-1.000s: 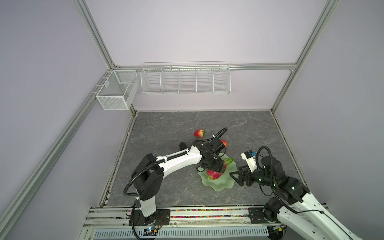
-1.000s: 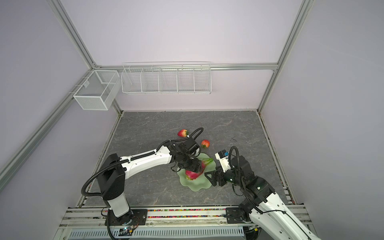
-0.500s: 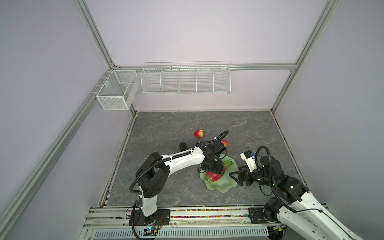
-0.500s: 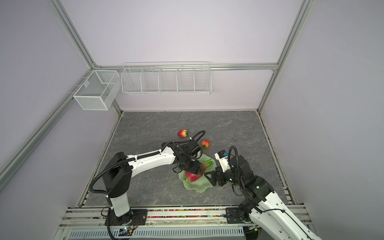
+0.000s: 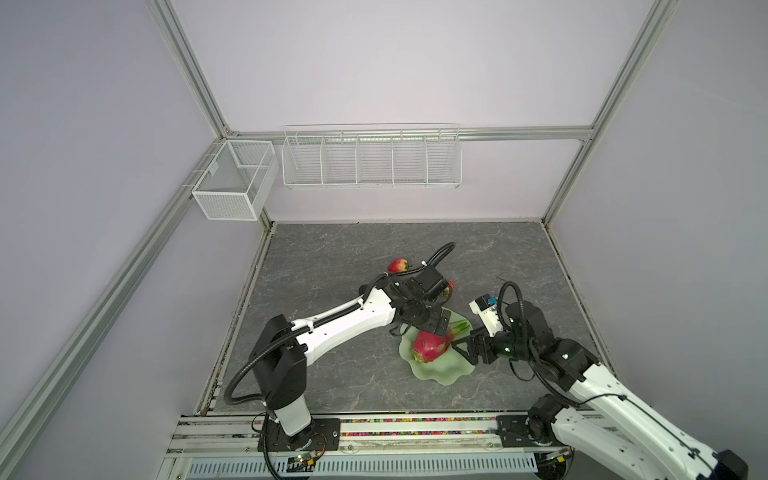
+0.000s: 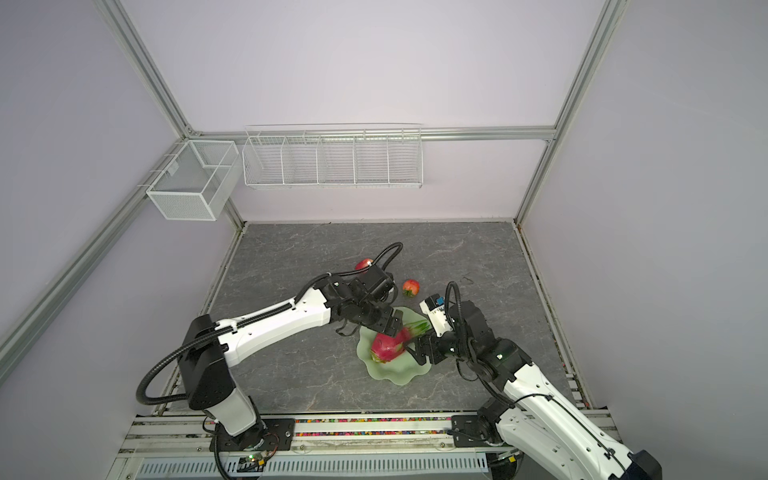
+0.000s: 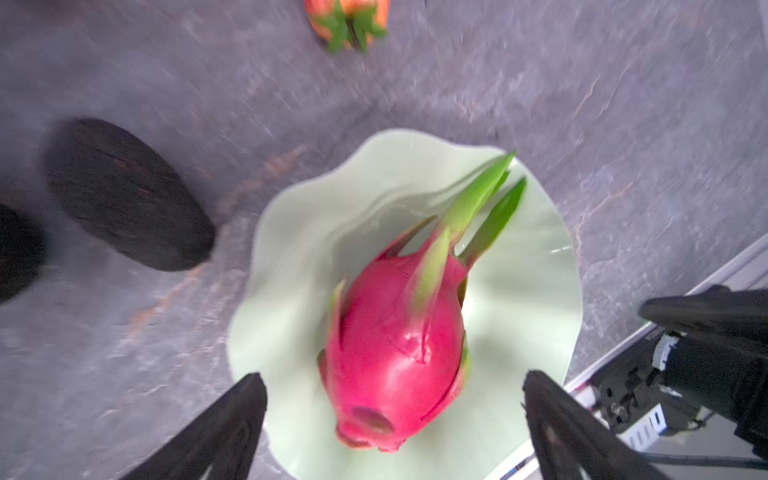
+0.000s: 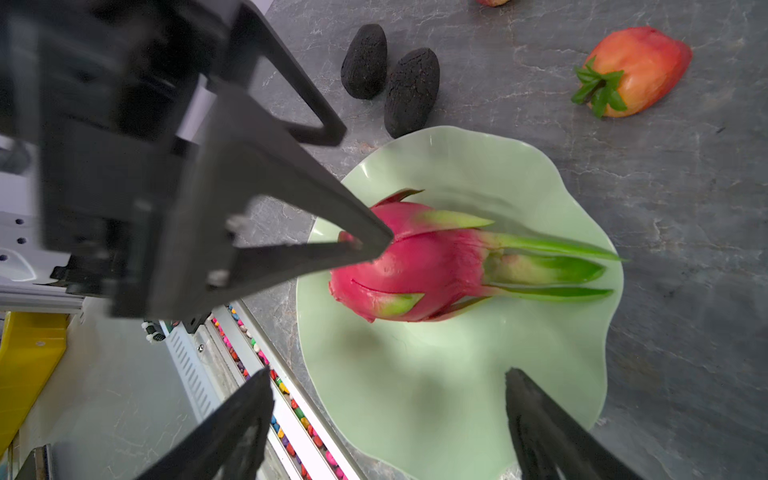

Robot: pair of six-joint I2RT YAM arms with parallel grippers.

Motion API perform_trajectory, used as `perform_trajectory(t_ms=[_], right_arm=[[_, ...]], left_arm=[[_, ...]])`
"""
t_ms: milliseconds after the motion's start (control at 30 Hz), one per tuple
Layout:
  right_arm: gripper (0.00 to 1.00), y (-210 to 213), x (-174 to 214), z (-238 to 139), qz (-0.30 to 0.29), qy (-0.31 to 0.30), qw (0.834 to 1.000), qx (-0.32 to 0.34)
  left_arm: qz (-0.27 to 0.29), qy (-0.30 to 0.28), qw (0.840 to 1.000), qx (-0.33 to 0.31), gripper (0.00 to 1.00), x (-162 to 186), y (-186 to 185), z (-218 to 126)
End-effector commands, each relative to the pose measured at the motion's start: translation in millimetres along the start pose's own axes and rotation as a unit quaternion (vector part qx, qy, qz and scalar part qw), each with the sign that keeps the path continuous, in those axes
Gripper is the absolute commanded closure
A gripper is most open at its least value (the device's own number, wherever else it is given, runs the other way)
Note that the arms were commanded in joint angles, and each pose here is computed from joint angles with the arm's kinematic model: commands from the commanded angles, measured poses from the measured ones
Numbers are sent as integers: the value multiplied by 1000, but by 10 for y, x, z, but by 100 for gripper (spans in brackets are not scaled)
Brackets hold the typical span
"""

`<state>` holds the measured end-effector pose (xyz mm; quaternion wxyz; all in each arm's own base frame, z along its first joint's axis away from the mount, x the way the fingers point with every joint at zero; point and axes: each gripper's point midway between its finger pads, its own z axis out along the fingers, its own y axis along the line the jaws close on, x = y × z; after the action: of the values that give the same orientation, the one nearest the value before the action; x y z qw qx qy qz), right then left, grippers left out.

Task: Place and organize the fake fruits in the fruit bowl
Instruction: 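Move the left gripper over the two dark avocados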

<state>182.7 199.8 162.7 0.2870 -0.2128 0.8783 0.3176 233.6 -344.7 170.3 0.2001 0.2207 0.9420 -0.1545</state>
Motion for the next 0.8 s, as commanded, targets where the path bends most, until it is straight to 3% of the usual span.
perform_trajectory(t_ms=[0,167,333,767], right_arm=[[12,174,-280,67,-52,-16,998,-24],[12,387,-490,299,-88,-9,995,-45],[12,510,-539,539,-96,10,993,-70],[12,503,-477,717,-109,39,990,-75]], left_arm=[[-48,-41,989,-133,4,-196,785,-155],[-131,-21,970,-206,7,-258,1650,3],[-187,12,958,-218,14,-192,2125,226],[-238,25,955,-173,24,-233,2331,741]])
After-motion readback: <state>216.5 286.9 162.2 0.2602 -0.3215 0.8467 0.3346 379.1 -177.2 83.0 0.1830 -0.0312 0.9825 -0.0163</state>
